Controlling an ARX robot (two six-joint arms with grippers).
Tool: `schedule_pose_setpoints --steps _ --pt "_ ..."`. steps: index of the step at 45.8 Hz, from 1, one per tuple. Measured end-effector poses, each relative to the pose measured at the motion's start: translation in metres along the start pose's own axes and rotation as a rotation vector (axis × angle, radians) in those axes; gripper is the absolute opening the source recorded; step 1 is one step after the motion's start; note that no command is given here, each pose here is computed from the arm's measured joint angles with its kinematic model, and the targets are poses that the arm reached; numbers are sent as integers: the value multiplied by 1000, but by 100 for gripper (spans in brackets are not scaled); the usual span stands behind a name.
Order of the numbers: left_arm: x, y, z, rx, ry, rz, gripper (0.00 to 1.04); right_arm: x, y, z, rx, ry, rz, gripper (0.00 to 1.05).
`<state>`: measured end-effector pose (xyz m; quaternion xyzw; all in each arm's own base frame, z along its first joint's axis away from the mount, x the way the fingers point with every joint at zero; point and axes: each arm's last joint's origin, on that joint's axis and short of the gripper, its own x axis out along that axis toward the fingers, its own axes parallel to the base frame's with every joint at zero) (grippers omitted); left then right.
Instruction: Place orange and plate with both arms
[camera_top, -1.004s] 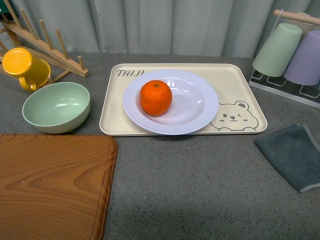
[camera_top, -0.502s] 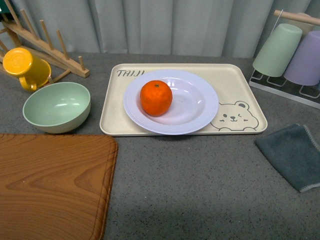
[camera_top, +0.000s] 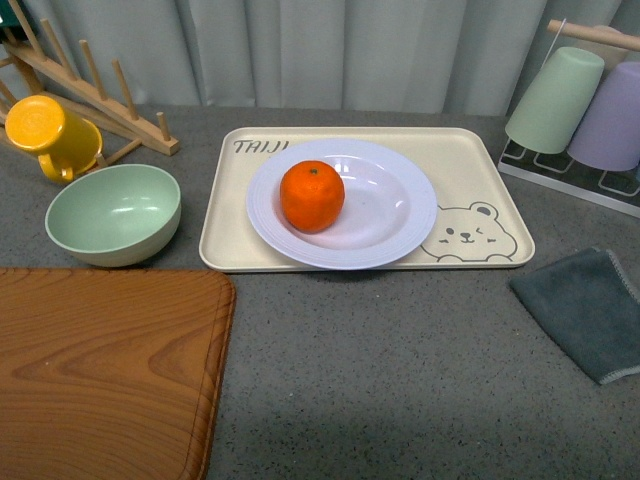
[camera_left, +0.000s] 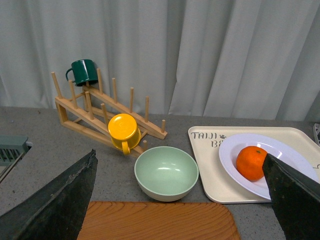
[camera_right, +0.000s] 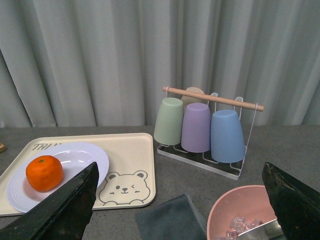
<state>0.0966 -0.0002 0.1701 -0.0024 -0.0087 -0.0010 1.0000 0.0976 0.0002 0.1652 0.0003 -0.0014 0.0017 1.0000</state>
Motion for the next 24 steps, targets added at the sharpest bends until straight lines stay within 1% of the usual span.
schedule_pose_setpoints --steps 24 --pt "0 0 0 0 0 0 98 0 0 0 0 0 0 96"
